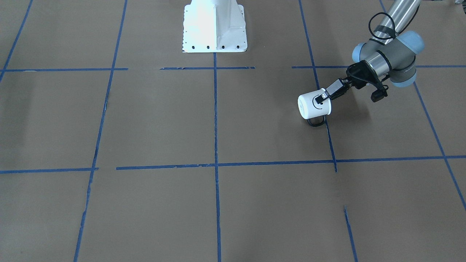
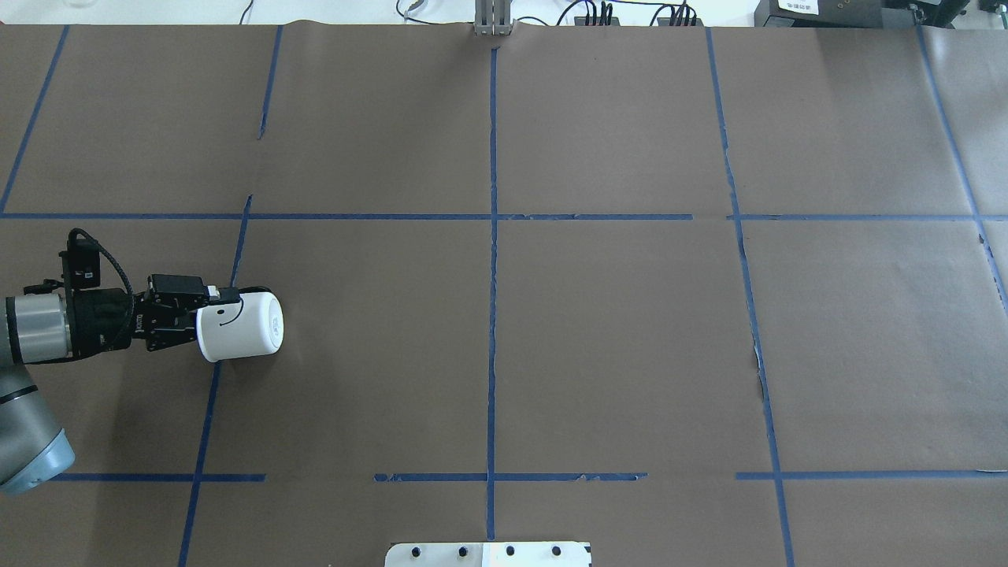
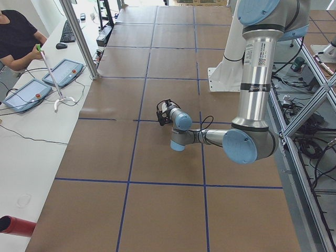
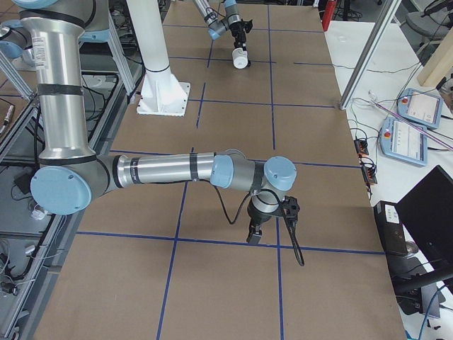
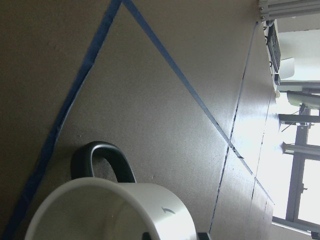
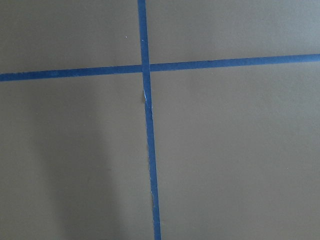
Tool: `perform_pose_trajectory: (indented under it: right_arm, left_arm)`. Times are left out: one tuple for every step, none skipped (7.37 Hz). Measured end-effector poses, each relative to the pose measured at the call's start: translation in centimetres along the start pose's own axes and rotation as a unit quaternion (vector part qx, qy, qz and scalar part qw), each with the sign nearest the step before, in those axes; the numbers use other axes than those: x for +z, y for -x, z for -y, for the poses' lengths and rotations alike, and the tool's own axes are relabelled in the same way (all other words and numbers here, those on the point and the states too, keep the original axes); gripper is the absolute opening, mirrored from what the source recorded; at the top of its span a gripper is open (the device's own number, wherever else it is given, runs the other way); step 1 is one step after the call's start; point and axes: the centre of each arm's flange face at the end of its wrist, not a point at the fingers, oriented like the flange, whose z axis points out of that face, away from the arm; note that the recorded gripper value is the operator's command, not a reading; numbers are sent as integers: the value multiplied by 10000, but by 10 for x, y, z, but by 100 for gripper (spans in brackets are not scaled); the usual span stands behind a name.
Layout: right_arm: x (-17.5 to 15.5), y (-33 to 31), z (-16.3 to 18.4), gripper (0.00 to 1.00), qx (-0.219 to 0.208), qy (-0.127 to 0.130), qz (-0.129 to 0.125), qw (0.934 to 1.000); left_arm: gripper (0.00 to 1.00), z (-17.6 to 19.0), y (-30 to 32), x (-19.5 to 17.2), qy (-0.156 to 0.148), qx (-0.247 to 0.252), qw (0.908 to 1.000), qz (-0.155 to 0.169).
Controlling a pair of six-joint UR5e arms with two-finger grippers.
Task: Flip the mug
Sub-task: 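Close the left gripper on the rim of the white mug, then lift the mug with the left gripper and carry it toward the table center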
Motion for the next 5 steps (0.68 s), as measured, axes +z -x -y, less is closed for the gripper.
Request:
perform_pose_trajectory:
  right_arm:
    - [0, 0, 0, 100, 0, 0, 0, 10000]
    - [0, 0, 0, 100, 1, 1, 0, 10000]
    - [0, 0, 0, 100, 2, 3, 0, 10000]
    - [0, 0, 0, 100, 3, 4, 0, 10000]
    - [0, 0, 0, 100, 3, 4, 0, 10000]
  left_arm:
    - [0, -5, -5, 1, 159, -17, 9999, 18]
    - [0, -16, -16, 1, 475, -162, 9987, 51]
    - [0, -25, -28, 1, 758, -417, 9962, 94]
    - [0, -28, -39, 0, 905, -583, 9941, 111]
    - [0, -26, -51, 3, 945, -647, 9933, 134]
